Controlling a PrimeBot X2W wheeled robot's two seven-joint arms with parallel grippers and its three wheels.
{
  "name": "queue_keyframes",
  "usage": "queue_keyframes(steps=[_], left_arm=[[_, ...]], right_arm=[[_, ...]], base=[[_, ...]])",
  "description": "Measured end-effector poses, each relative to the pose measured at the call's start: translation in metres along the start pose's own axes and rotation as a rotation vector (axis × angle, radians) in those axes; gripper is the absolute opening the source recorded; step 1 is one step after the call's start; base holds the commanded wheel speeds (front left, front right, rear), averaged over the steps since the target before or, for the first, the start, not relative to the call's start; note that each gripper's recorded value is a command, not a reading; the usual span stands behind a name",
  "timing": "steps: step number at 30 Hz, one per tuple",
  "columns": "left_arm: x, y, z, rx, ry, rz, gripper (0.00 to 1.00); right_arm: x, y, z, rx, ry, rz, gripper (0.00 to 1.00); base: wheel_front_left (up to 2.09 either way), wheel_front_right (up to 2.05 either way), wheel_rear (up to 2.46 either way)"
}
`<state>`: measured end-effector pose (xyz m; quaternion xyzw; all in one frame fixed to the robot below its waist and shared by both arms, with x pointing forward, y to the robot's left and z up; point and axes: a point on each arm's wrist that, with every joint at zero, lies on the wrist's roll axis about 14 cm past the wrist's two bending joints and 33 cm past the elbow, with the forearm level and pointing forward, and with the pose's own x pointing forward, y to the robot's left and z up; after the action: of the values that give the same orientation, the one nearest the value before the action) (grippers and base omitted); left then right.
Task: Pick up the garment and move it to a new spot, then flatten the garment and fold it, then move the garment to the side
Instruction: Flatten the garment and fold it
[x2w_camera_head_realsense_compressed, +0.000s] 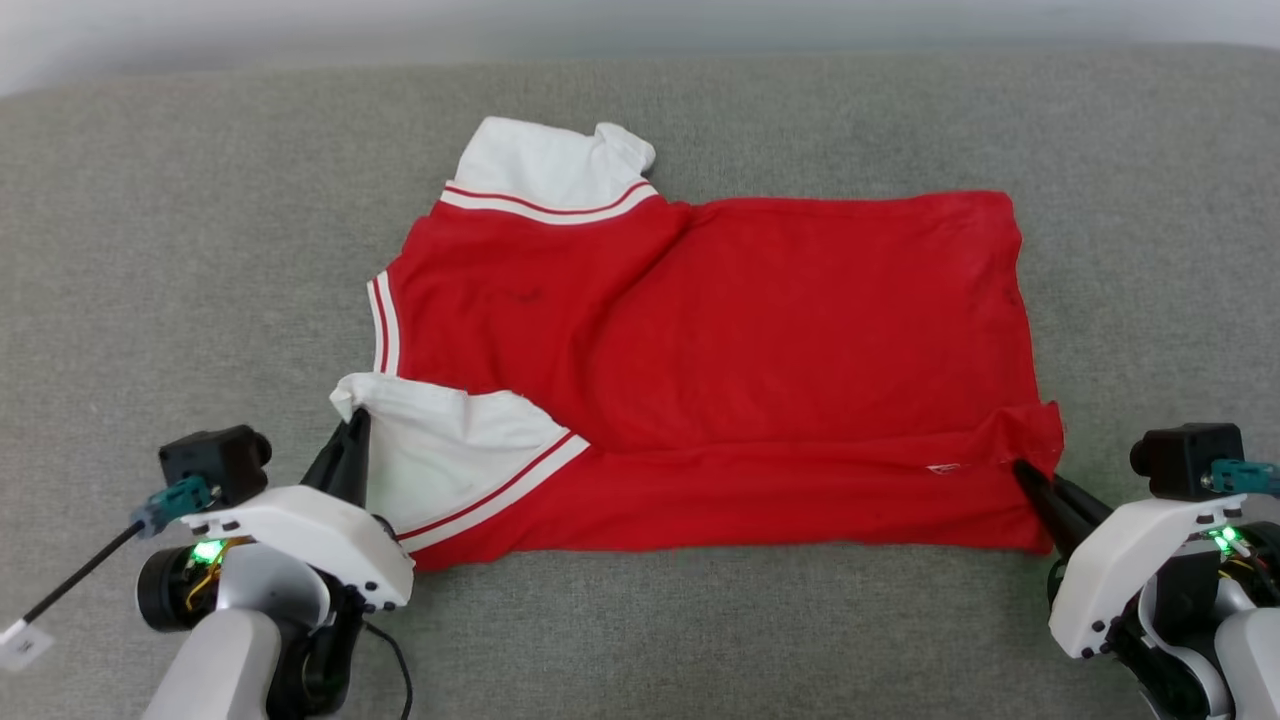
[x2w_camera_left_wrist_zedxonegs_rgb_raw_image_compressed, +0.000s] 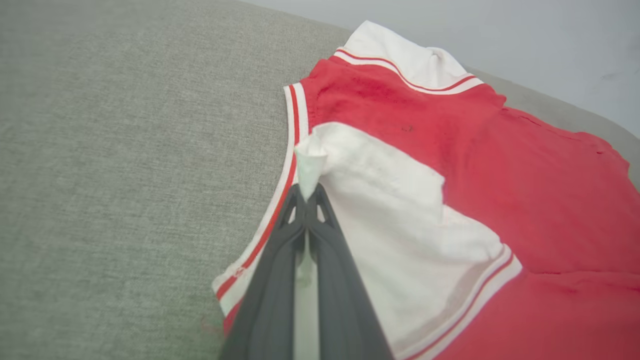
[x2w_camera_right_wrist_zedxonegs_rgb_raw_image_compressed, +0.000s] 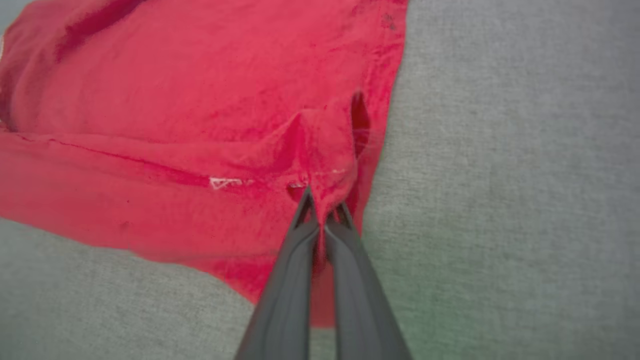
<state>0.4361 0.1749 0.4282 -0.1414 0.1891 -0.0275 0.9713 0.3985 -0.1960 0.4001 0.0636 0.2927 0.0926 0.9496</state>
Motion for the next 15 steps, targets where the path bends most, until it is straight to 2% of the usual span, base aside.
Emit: queue_keyframes(steps=[1, 2, 4, 5, 6, 7, 11, 15], left_arm=[[0.004, 0.0, -0.004, -0.003, 0.01, -0.003, 0.0], [0.008, 0.001, -0.008, -0.005, 0.023, -0.007, 0.0], [0.013, 0.001, -0.018, -0.012, 0.064, -0.02, 0.02], [0.015, 0.001, -0.024, -0.021, 0.085, -0.024, 0.31], [0.016, 0.001, -0.028, -0.026, 0.099, -0.025, 0.88], [0.017, 0.001, -0.029, -0.023, 0.097, -0.024, 1.0], [0.019, 0.002, -0.033, -0.024, 0.116, -0.03, 1.0], [0.016, 0.004, -0.025, -0.018, 0.102, -0.04, 1.0]], right_arm=[[0.002, -0.004, -0.004, -0.007, 0.014, -0.011, 0.0], [0.005, -0.007, -0.008, -0.007, 0.021, -0.019, 0.05], [0.009, -0.01, -0.013, 0.001, 0.032, -0.029, 0.51], [0.011, -0.01, -0.016, 0.005, 0.035, -0.03, 0.91], [0.012, -0.009, -0.017, 0.01, 0.035, -0.029, 1.0], [0.014, -0.008, -0.017, 0.011, 0.032, -0.027, 1.0], [0.012, -0.004, -0.012, 0.023, -0.01, -0.02, 1.0], [0.003, -0.002, 0.008, 0.024, -0.117, -0.014, 1.0]], base=[[0.0, 0.0, 0.0], [0.0, 0.0, 0.0], [0.0, 0.0, 0.0], [0.0, 0.0, 0.0], [0.0, 0.0, 0.0], [0.0, 0.0, 0.0], [0.0, 0.0, 0.0], [0.0, 0.0, 0.0]])
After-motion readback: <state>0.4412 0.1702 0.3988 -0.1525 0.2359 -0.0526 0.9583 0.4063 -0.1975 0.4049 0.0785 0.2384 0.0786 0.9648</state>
